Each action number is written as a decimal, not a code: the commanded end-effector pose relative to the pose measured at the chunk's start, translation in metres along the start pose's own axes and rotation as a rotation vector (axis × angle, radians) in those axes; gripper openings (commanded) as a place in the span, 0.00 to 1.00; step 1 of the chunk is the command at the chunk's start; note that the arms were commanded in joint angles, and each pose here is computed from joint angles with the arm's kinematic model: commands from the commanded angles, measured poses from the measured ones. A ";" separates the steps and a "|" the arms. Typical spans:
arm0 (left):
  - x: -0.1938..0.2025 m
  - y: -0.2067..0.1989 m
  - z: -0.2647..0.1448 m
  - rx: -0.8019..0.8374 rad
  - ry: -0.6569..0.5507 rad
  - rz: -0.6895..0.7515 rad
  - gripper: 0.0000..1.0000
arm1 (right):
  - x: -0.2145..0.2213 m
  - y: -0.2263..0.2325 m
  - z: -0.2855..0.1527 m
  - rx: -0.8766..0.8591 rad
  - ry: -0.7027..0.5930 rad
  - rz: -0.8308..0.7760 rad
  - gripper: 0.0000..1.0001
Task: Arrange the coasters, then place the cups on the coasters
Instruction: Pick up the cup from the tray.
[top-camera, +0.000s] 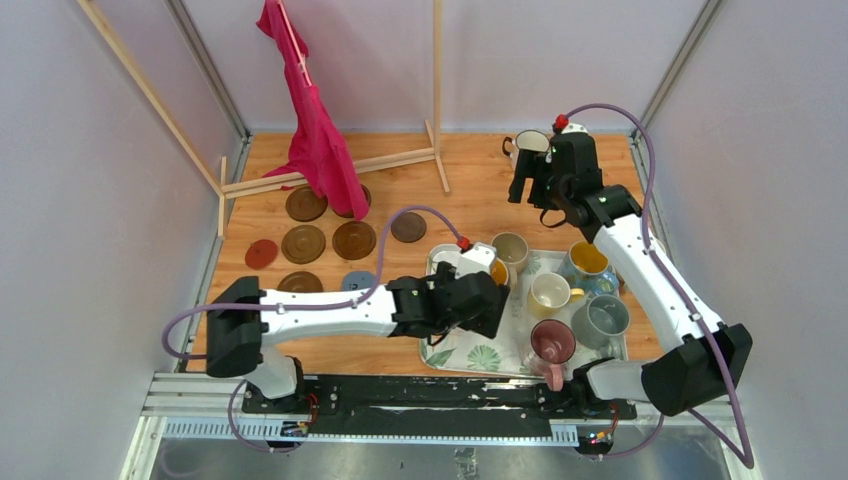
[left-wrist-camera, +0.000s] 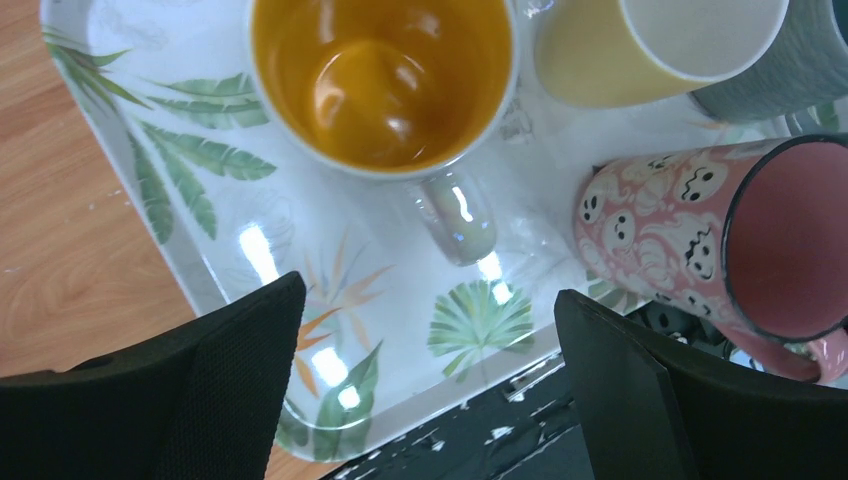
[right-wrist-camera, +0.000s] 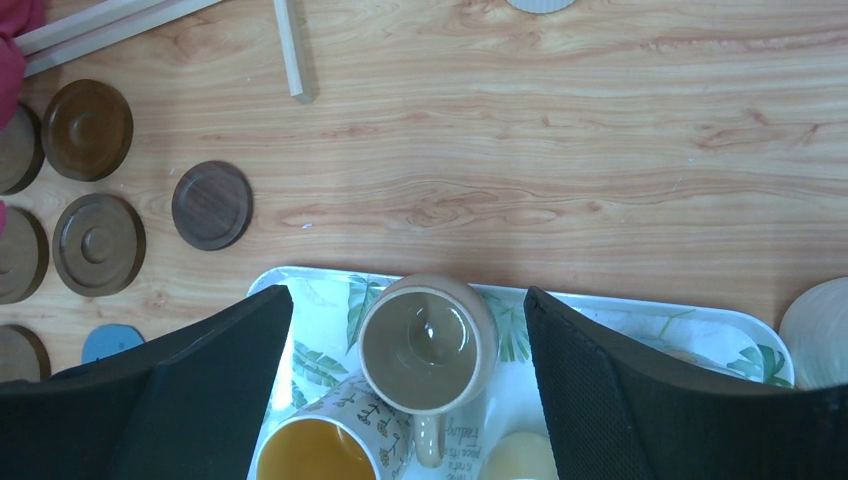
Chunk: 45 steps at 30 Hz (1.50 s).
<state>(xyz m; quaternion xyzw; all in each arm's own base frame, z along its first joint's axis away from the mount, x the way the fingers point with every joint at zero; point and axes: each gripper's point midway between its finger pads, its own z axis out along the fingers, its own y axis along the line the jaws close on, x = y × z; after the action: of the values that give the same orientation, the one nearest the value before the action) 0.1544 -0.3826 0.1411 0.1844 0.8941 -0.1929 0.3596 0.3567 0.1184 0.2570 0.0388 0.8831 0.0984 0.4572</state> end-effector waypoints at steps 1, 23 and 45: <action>-0.013 -0.006 0.017 -0.093 -0.064 -0.046 1.00 | 0.007 0.000 -0.010 -0.026 0.016 -0.045 0.91; 0.003 0.022 0.060 -0.265 -0.046 -0.010 0.36 | 0.004 0.011 -0.023 -0.102 0.002 -0.052 0.91; -0.040 0.062 -0.007 -0.255 -0.241 -0.019 0.00 | 0.008 0.012 -0.021 -0.111 0.007 -0.050 0.91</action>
<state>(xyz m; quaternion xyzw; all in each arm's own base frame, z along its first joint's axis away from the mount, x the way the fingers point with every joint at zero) 0.1835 -0.3434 0.1103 0.1615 0.8952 -0.0873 0.4061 0.3398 0.1287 0.2662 -0.0011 0.8790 0.1342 0.4575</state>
